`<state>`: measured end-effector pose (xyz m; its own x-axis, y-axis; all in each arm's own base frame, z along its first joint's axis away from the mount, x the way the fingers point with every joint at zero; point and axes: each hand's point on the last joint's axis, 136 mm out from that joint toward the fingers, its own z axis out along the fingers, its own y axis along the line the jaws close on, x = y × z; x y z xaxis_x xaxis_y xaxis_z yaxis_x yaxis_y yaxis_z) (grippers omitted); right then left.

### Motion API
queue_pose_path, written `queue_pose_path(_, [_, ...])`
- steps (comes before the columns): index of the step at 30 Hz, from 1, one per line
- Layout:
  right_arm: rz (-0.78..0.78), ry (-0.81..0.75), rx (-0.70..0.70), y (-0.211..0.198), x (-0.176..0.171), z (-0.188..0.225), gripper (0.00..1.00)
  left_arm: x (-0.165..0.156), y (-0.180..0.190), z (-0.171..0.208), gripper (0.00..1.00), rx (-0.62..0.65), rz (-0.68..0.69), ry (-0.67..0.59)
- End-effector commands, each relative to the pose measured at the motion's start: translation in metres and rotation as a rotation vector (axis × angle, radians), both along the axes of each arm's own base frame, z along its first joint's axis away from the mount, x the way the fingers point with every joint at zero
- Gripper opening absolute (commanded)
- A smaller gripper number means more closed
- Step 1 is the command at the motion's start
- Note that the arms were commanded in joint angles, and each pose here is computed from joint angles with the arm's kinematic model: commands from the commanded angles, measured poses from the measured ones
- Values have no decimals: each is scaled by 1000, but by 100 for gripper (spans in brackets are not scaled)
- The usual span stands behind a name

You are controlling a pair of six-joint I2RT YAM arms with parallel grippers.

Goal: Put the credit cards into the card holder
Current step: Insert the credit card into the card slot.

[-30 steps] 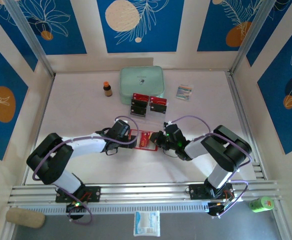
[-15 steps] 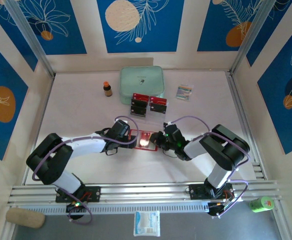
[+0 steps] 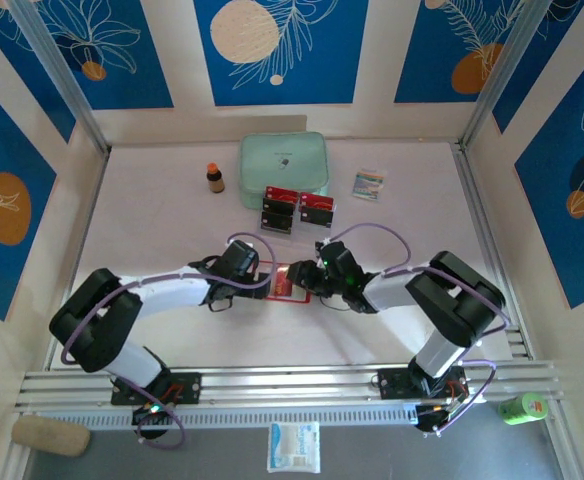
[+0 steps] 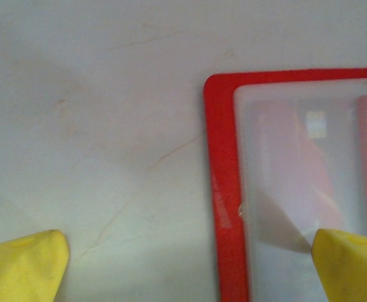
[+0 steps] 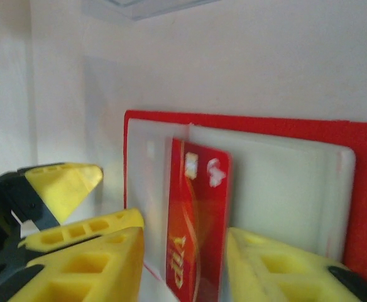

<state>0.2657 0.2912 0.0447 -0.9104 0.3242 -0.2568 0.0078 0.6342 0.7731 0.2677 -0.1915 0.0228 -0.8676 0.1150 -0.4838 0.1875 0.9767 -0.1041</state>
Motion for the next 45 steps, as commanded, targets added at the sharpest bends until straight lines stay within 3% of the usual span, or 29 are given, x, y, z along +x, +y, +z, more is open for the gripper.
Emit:
queue_pose_path(1, [62,16,-91,-10,-9,5,43,-5,21,1,100,66,42,40])
queue_pose_path(5, [106,10,-141,-11,-8,16,41,-3,30,0,100,79,60,44])
queue_pose_path(13, [218,46,-183,11,-5,13,17,-5,37,-7,100,80,76,58])
queue_pose_path(27, [275,142,-291,36,-11,-20,0,-7,34,-6,100,52,69,59])
queue_pose_path(36, [289,166,-267,55,-8,-27,0,2,31,16,100,37,64,13])
queue_pose_path(45, [299,72,-208,53,-1,16,0,16,46,14,100,85,100,26])
